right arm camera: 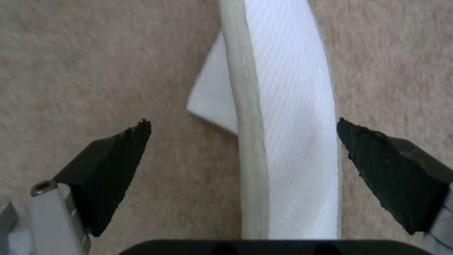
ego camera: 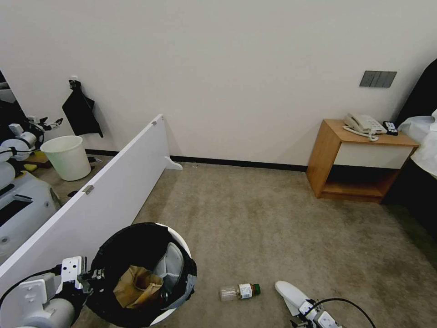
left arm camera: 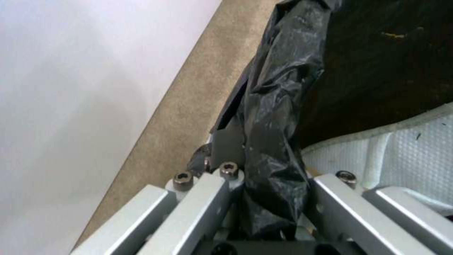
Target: Pick up the trash bin, then pick up the garbage from the floor and place it into the trash bin.
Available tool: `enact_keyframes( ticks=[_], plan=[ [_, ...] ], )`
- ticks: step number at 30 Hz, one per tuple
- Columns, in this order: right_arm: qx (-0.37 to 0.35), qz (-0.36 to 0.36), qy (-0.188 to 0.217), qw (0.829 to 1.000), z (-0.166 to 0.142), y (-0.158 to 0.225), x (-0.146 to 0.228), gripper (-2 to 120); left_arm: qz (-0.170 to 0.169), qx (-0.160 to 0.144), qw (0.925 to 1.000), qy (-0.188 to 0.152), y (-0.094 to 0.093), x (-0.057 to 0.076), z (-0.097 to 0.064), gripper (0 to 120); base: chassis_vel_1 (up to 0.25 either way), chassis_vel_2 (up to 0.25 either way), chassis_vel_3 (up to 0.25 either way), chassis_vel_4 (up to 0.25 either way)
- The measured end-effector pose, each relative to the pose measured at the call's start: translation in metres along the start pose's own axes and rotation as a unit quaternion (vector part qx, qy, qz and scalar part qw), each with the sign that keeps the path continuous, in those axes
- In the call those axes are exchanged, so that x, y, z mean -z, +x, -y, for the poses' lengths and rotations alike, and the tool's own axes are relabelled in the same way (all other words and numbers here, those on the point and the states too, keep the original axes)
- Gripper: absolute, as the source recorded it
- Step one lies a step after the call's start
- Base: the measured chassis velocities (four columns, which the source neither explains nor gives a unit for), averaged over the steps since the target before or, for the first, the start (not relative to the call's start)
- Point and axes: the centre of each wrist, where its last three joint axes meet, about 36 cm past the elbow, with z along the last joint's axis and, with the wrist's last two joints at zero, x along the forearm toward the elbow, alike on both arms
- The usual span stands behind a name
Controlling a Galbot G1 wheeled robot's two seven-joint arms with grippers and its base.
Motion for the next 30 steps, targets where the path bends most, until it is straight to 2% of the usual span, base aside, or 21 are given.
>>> enact_keyframes(
  ticks=[11, 16, 18, 19, 21, 23, 25, 28, 30],
  plan=[
    [-0.014, -0.028, -0.001, 1.0, 0.003, -0.001, -0.004, 99, 0.0, 0.0, 1.0, 0.0, -0.001, 0.0, -0.001, 2, 0.0, 0.0, 0.0, 0.0],
    [-0.031, -0.037, -0.003, 0.999, 0.007, -0.004, -0.003, 91, 0.0, 0.0, 1.0, 0.0, -0.002, 0.0, -0.001, 2, 0.0, 0.0, 0.0, 0.0],
    [-0.048, -0.046, -0.006, 0.998, 0.01, -0.004, -0.002, 78, 0.0, 0.0, 1.0, 0.0, -0.002, 0.0, -0.001, 2, 0.0, 0.0, 0.0, 0.0],
    [-0.048, -0.046, -0.006, 0.998, 0.01, -0.004, -0.002, 78, 0.0, 0.0, 1.0, 0.0, -0.002, 0.0, -0.001, 2, 0.0, 0.0, 0.0, 0.0],
    [-0.053, -0.051, -0.01, 0.997, 0.012, -0.004, -0.001, 67, 0.0, 0.0, 1.0, 0.0, -0.002, 0.0, -0.001, 2, 0.0, 0.0, 0.0, 0.0],
    [-0.054, -0.051, -0.011, 0.997, 0.012, -0.004, -0.001, 63, 0.0, 0.0, 1.0, 0.0, -0.002, 0.0, -0.001, 2, 0.0, 0.0, 0.0, 0.0],
    [-0.054, -0.049, -0.015, 0.997, 0.012, -0.003, 0.001, 51, 0.0, 0.0, 1.0, 0.0, -0.002, 0.0, -0.001, 2, 0.0, 0.0, 0.0, 0.0],
    [-0.054, -0.048, -0.018, 0.997, 0.012, -0.003, 0.002, 47, 0.0, 0.0, 1.0, 0.0, -0.002, 0.0, -0.001, 2, 0.0, 0.0, 0.0, 0.0],
    [-0.053, -0.045, -0.02, 0.997, 0.012, -0.004, 0.004, 33, -0.001, 0.0, 1.0, 0.0, -0.002, 0.0, -0.001, 2, 0.0, 0.0, 0.0, 0.0]
  ],
)
